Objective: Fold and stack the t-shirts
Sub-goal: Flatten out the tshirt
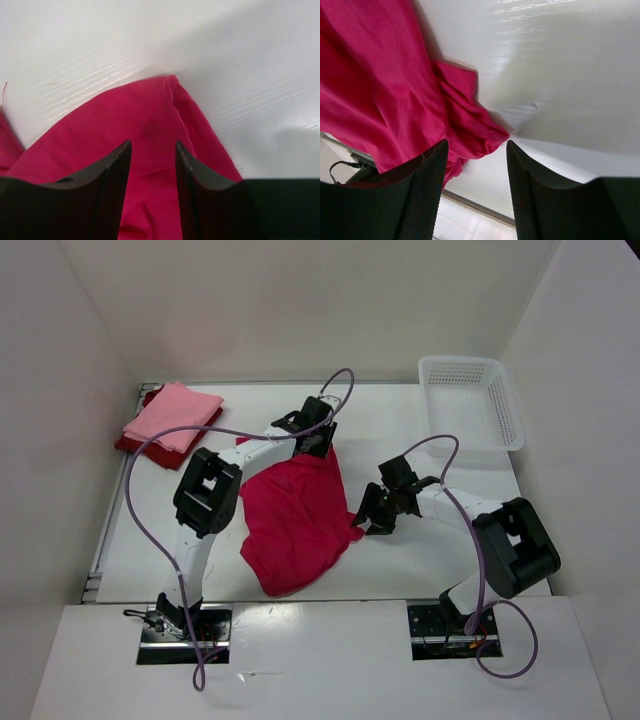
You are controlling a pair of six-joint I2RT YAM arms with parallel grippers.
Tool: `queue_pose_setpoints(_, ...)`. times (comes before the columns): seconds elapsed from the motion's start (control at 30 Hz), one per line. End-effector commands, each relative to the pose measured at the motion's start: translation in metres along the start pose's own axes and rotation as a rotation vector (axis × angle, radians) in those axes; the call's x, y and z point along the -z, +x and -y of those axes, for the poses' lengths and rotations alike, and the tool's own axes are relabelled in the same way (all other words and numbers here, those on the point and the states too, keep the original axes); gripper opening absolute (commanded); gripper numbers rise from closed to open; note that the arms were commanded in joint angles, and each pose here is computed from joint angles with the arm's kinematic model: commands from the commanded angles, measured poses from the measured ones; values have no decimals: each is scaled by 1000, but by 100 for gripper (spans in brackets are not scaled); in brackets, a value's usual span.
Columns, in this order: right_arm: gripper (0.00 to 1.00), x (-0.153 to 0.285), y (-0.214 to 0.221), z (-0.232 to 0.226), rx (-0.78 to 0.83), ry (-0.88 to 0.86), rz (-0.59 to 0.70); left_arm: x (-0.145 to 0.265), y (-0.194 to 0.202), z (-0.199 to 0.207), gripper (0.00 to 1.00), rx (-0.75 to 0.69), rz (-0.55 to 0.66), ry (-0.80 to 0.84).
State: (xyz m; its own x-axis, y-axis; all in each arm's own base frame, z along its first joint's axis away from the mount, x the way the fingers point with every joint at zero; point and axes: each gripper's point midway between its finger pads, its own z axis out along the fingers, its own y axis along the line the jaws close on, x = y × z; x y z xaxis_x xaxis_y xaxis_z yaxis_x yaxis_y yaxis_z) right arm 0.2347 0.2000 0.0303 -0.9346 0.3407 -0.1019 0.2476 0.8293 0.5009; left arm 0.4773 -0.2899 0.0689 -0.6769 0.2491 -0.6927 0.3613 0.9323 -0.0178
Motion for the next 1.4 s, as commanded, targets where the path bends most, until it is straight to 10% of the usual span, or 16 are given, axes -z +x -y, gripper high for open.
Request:
queue_pose_setpoints(0.0, 56, 6, -8, -14, 22, -43, 47, -1, -9, 14, 47, -32, 23, 48)
queue_pose_setpoints(0.43, 56, 10, -13, -13, 17, -53, 57, -19, 12, 32, 50, -62, -26, 64)
queue_pose_setpoints(0.97, 56, 11, -11, -11, 20, -59, 62, -17, 3, 10, 16, -47, 18, -68)
queue_pose_setpoints(1.37, 53, 9, -4, 13, -12, 32, 51, 73, -67, 20, 7, -3, 162, 68)
